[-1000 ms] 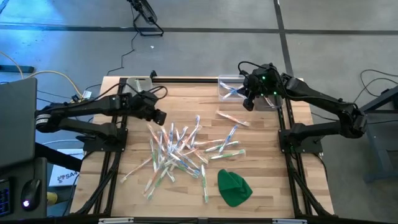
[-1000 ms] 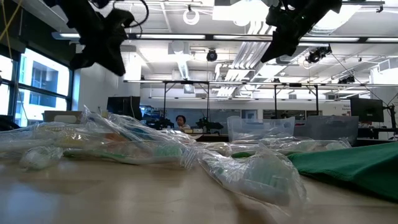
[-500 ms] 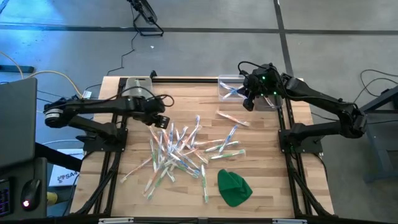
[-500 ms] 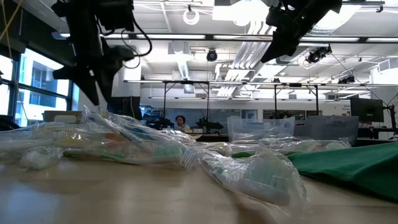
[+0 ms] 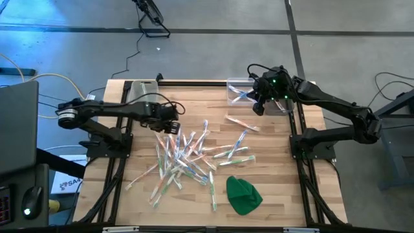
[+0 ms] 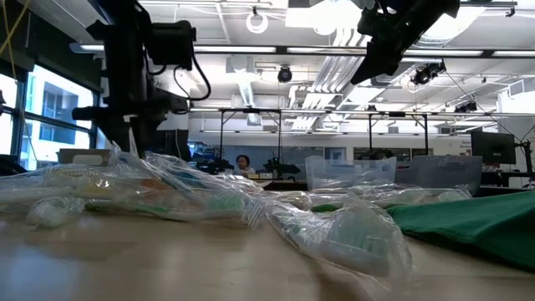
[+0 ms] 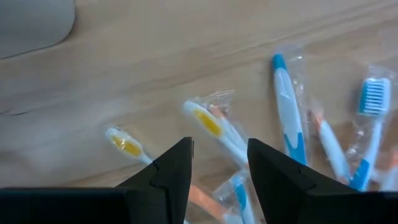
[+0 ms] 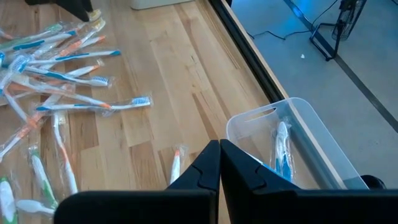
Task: Pick & Place Toothbrushes
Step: Put the orange toothbrush into the black bin
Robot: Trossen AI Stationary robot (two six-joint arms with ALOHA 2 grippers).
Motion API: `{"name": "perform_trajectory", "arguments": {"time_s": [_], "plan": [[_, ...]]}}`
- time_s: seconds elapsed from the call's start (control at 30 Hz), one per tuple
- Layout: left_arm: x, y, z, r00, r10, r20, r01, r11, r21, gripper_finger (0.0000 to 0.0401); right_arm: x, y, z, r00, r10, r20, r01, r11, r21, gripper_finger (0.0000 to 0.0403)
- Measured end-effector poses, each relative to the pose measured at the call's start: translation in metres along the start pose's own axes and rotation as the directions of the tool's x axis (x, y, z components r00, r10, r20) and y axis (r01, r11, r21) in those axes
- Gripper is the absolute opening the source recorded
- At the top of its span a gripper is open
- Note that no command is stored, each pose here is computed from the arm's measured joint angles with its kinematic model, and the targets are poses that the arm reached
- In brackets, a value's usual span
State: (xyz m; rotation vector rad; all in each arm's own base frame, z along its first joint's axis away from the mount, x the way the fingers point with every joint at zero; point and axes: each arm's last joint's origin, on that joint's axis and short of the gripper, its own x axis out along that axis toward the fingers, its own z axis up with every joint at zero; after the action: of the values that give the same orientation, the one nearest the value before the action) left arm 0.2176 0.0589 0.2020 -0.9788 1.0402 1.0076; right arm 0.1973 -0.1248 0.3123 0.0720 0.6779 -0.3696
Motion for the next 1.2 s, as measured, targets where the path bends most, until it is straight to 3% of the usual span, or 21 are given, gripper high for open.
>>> {"name": "perform_trajectory", "arguments": {"time_s": [0.5,0.97,1.2], "plan": [[0.024,-0.009,0.002,0.998,0.056,-0.009,-0.056,0.998,-0.019,0.0152,0.000,0.000,0.000,1.000,0.001,-0.003,-0.001,1.000,0.000,0.0003],[0.022,-0.013,0.004,1.000,0.025,0.009,-0.024,0.999,-0.023,0.0152,0.000,0.000,0.000,1.000,0.001,-0.003,-0.001,1.000,0.000,0.0003],[0.000,-0.023,0.013,1.000,0.019,0.011,-0.020,0.997,0.070,0.0152,0.000,0.000,0.000,1.000,0.001,-0.002,-0.001,1.000,0.000,0.0003]]}}
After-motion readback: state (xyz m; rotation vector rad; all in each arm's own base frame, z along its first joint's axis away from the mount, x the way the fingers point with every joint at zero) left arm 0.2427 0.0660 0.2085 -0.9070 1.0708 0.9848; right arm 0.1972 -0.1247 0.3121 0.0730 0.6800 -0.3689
